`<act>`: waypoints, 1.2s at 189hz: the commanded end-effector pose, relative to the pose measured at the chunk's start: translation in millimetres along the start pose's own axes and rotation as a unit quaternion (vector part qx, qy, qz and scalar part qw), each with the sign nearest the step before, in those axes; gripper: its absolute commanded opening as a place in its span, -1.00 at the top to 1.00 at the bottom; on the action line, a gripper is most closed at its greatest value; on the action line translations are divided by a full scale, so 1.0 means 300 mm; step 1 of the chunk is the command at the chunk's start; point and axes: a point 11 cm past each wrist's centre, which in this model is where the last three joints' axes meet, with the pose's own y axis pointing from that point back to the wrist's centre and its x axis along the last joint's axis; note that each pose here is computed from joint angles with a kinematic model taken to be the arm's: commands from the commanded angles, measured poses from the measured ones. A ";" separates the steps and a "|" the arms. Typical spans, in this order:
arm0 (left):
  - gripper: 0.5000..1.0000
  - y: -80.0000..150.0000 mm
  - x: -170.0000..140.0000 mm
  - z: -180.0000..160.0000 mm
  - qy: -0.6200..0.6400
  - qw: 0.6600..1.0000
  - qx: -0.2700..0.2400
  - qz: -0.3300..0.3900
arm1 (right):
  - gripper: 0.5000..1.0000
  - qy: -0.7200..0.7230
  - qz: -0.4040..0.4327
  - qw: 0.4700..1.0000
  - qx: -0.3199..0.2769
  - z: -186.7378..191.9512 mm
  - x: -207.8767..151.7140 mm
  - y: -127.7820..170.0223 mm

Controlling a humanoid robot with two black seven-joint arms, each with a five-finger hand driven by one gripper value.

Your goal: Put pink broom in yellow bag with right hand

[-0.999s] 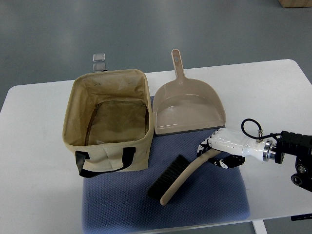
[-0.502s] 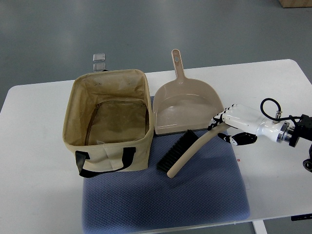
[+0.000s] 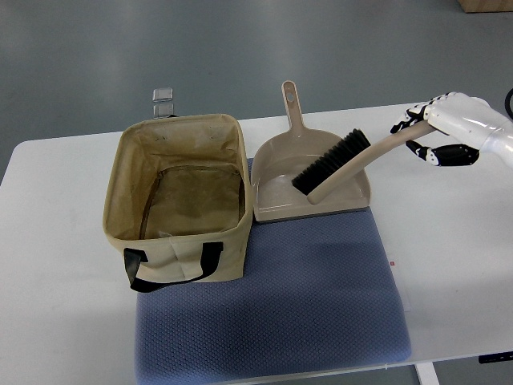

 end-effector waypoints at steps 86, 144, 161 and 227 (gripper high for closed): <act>-1.00 0.000 0.000 0.000 0.000 1.000 0.000 0.000 | 1.00 0.020 0.061 0.993 0.096 -0.218 0.335 -0.339; -1.00 0.000 0.000 0.000 0.000 1.000 0.000 0.000 | 0.42 0.010 0.042 0.983 0.179 -0.462 0.262 -0.488; -1.00 0.000 0.000 0.000 0.000 1.000 0.000 0.000 | -0.28 0.001 0.040 0.981 0.187 -0.484 0.245 -0.497; -1.00 0.000 0.000 0.000 0.000 1.000 0.000 0.000 | -0.69 -0.017 0.054 0.984 0.171 -0.444 0.246 -0.477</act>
